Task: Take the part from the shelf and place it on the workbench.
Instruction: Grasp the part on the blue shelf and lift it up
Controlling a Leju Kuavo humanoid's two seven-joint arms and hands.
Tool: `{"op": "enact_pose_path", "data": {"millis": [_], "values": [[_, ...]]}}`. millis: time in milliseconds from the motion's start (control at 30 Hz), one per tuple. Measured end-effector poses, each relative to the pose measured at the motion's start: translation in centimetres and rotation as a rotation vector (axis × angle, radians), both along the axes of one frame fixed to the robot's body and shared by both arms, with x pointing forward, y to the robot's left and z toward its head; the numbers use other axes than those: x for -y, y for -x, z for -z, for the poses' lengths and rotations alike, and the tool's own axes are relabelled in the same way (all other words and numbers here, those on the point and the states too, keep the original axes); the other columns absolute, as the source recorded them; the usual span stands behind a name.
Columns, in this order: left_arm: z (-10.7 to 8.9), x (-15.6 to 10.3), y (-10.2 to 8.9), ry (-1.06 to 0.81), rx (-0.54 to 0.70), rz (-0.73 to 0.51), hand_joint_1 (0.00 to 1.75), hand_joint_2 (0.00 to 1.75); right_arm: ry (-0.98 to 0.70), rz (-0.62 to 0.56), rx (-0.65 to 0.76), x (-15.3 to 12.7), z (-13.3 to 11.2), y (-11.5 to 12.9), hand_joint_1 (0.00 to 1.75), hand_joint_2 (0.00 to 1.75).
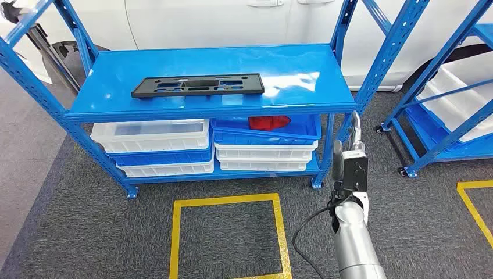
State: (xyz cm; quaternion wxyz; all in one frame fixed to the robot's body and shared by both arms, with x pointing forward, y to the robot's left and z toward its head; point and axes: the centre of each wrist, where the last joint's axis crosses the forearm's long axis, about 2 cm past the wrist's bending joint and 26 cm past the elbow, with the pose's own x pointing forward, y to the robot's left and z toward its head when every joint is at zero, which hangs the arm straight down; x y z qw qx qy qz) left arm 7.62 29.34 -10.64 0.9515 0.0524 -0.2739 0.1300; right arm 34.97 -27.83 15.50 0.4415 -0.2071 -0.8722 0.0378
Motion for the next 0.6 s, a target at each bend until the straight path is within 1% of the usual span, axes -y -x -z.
{"op": "enact_pose_path", "data": {"millis": [67, 133, 233, 300, 500, 600], "values": [[0.0, 0.0, 0.0, 0.0, 0.0, 0.001, 0.0, 0.0, 0.013, 0.008, 0.037, -0.2, -0.8, -0.1, 0.0, 1.75], [0.0, 0.1, 0.0, 0.001, -0.001, 0.004, 0.0, 0.0, 0.038, 0.016, 0.111, -0.8, -2.5, -0.2, 0.0, 1.75], [0.0, 0.4, 0.1, 0.003, -0.005, 0.012, 0.0, 0.0, 0.073, 0.005, 0.216, -2.4, -4.9, -0.2, 0.0, 1.75], [0.1, 0.6, 0.3, 0.004, -0.012, 0.02, 0.0, 0.0, 0.095, -0.015, 0.269, -3.8, -6.0, -0.1, 0.0, 1.75], [0.1, 1.0, 0.4, -0.002, -0.028, 0.046, 0.0, 0.0, 0.17, -0.112, 0.394, -8.6, -8.3, 0.5, 0.0, 1.75], [0.1, 1.3, 0.6, -0.005, -0.037, 0.057, 0.0, 0.0, 0.198, -0.145, 0.441, -10.4, -8.8, 1.0, 0.0, 1.75]]}}
